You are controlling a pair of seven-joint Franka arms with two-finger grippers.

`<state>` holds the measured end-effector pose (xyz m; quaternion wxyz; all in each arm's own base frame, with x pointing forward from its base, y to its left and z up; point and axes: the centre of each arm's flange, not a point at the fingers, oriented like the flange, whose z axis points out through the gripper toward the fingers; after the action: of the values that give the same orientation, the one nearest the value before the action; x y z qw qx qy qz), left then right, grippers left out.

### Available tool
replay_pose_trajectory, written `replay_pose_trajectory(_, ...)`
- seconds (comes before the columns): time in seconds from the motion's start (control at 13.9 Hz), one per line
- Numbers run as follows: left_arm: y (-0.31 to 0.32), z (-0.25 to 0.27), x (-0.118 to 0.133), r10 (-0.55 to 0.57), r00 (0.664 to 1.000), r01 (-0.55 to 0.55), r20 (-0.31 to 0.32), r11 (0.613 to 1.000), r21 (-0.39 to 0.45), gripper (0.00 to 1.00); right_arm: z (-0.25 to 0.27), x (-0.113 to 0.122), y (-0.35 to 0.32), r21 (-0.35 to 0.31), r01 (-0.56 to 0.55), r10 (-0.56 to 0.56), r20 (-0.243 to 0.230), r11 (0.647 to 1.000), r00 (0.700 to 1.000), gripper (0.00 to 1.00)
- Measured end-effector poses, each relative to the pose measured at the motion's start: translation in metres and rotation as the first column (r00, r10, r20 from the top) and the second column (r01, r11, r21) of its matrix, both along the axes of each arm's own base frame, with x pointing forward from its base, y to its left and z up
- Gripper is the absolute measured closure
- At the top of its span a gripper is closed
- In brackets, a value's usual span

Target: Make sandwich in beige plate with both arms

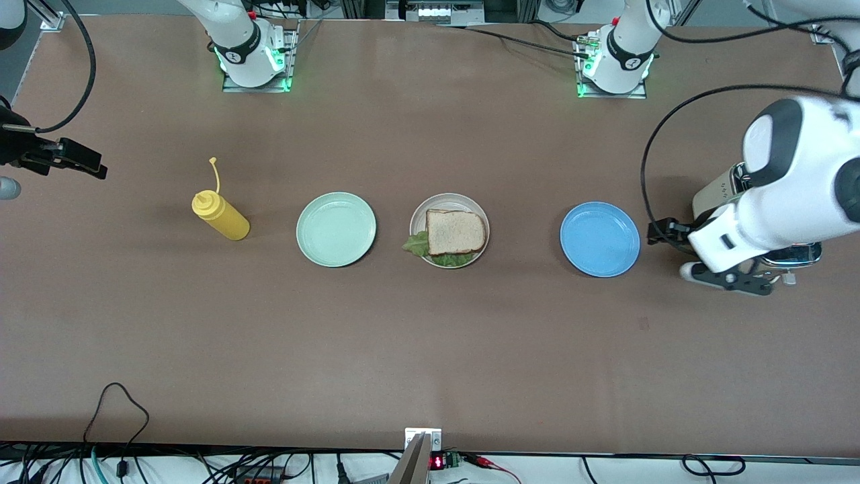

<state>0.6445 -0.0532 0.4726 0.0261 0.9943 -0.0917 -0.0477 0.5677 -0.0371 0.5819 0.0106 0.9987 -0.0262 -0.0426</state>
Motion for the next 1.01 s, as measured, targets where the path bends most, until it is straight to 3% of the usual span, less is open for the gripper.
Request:
replay_pose_trajectory(0.22, 0.030, 0.052, -0.008, 0.072, 0.997, -0.072, 0.027, 0.997, 0.015, 0.00, 0.000, 0.000, 0.000, 0.000, 0.000, 0.000, 0.001, 1.000, 1.000, 0.00)
replay_pose_trajectory(0.58, 0.062, 0.117, -0.042, 0.208, 0.977, -0.209, 0.036, 0.977, 0.036, 0.00, -0.002, 0.002, -0.001, 0.000, 0.001, -0.001, 0.004, 1.000, 1.000, 0.00)
replay_pose_trajectory(1.01, 0.055, 0.112, -0.071, 0.204, 0.978, -0.206, 0.051, 0.978, 0.035, 0.00, -0.003, 0.003, -0.006, -0.001, 0.011, -0.011, 0.005, 1.000, 1.000, 0.00)
